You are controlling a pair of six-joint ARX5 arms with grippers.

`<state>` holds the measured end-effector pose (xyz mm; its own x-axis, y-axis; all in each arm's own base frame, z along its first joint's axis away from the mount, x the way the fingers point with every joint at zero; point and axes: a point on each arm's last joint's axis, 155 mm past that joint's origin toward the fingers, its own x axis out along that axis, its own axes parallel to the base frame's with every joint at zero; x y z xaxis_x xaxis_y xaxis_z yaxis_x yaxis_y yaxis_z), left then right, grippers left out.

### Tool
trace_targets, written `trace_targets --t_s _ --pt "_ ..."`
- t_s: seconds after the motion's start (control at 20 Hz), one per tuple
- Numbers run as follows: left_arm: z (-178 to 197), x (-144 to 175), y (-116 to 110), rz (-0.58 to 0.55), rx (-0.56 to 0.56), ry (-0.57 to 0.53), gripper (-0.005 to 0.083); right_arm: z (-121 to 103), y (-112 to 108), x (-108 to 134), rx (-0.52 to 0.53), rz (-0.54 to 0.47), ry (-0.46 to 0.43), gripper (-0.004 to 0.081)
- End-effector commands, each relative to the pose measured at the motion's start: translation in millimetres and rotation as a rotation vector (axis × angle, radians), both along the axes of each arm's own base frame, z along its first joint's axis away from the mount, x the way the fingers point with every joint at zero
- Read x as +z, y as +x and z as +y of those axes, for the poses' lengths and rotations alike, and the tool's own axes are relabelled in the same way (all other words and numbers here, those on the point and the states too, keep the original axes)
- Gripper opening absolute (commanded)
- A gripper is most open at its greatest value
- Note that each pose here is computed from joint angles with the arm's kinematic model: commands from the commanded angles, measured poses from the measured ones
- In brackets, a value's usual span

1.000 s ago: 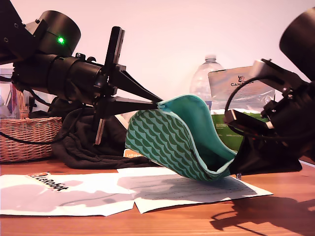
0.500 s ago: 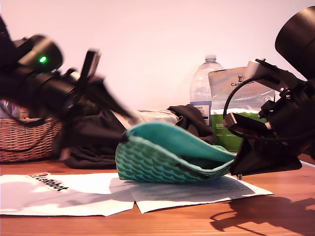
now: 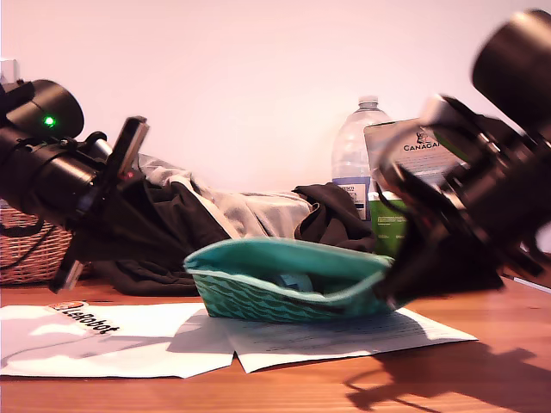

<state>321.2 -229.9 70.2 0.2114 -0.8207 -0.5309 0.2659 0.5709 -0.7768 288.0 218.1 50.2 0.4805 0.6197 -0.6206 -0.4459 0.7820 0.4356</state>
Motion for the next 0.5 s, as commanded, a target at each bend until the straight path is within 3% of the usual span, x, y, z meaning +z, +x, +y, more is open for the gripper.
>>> trace_targets --t_s 0.0,0.1,0.25,0.45 --pt "2 29 12 -0.198 -0.01 0.051 -0.0021 9 3 11 0.021 -0.003 0.016 -0.0012" --pt "5 49 18 -0.348 -0.004 0.12 -0.0021 11 2 14 0.03 0.019 0.014 -0.0012" --pt "-3 76 16 -0.618 -0.1 0.217 -0.0021 16 0 19 0.051 0.039 0.032 -0.0012" --pt "-32 82 -6 -0.778 -0.267 0.241 -0.0021 30 -5 36 0.118 0.069 0.084 -0.0012"
